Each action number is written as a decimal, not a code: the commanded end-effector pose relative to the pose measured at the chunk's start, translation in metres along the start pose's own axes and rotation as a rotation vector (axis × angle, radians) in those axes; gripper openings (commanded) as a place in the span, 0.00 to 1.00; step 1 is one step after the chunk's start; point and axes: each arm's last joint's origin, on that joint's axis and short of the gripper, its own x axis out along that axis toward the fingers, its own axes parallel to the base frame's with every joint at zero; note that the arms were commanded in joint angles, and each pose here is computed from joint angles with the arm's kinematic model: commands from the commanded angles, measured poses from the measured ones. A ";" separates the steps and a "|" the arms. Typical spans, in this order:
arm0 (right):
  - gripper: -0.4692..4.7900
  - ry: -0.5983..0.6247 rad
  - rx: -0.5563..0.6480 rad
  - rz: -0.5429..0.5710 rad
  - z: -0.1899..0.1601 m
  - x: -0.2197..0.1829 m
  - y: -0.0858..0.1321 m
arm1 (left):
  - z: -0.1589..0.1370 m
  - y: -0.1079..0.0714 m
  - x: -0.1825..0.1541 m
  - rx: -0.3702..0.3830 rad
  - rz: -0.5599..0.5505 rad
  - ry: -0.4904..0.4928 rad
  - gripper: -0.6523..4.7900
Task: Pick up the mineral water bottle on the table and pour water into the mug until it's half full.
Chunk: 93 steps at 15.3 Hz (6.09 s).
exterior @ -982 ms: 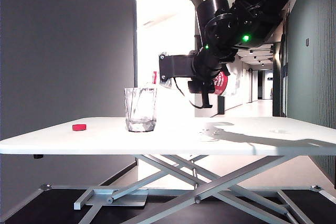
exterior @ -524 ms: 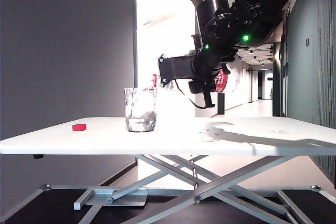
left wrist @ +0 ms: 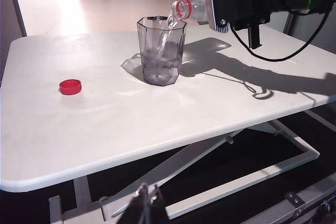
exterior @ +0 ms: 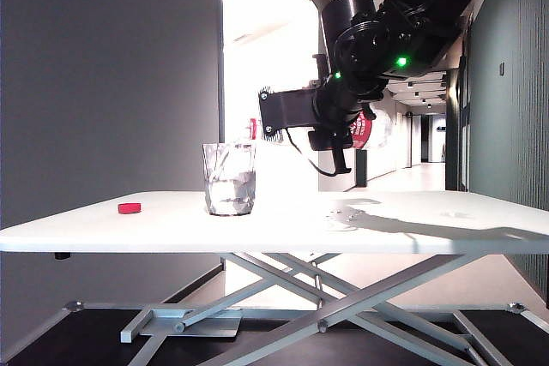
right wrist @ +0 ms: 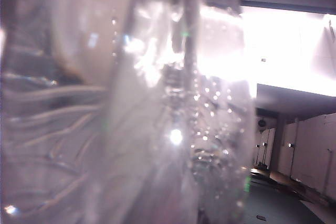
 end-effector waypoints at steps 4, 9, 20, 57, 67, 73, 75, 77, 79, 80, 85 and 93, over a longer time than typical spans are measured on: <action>0.36 -0.006 0.138 -0.092 0.000 -0.005 -0.019 | 0.001 0.000 0.000 0.000 -0.009 -0.007 0.11; 0.36 -0.081 0.493 -0.033 0.003 -0.005 -0.015 | 0.001 0.000 0.000 0.000 -0.009 -0.007 0.11; 0.30 -0.394 1.430 0.131 -0.066 0.007 -0.019 | 0.001 0.000 0.000 0.000 -0.009 -0.007 0.11; 1.00 -0.960 1.377 0.592 -0.147 0.024 0.042 | -0.003 -0.002 0.000 -0.012 -0.058 0.032 0.11; 0.09 -1.061 1.394 0.739 -0.197 0.006 0.034 | -0.003 -0.002 0.000 0.006 -0.059 0.031 0.11; 0.08 -0.785 1.565 0.439 -0.195 -0.038 0.000 | -0.002 -0.003 0.000 -0.005 -0.100 0.027 0.11; 0.08 -0.503 1.619 0.191 -0.185 -0.082 0.009 | -0.002 -0.003 0.000 -0.005 -0.100 0.020 0.11; 0.08 -0.378 1.606 0.116 -0.172 -0.119 0.023 | -0.001 -0.003 0.000 -0.002 -0.101 0.009 0.11; 0.08 -0.326 1.629 0.122 -0.159 -0.156 0.039 | 0.002 -0.003 0.000 0.012 -0.101 -0.010 0.11; 0.08 -0.293 1.634 0.105 -0.149 -0.187 0.052 | 0.004 -0.003 0.000 0.024 -0.097 -0.031 0.11; 0.08 -0.274 1.623 -0.010 -0.133 -0.265 0.087 | 0.007 -0.002 0.000 0.066 -0.064 -0.063 0.11; 0.08 -0.230 1.610 -0.203 -0.124 -0.324 0.115 | 0.017 0.001 -0.001 0.147 0.052 -0.154 0.11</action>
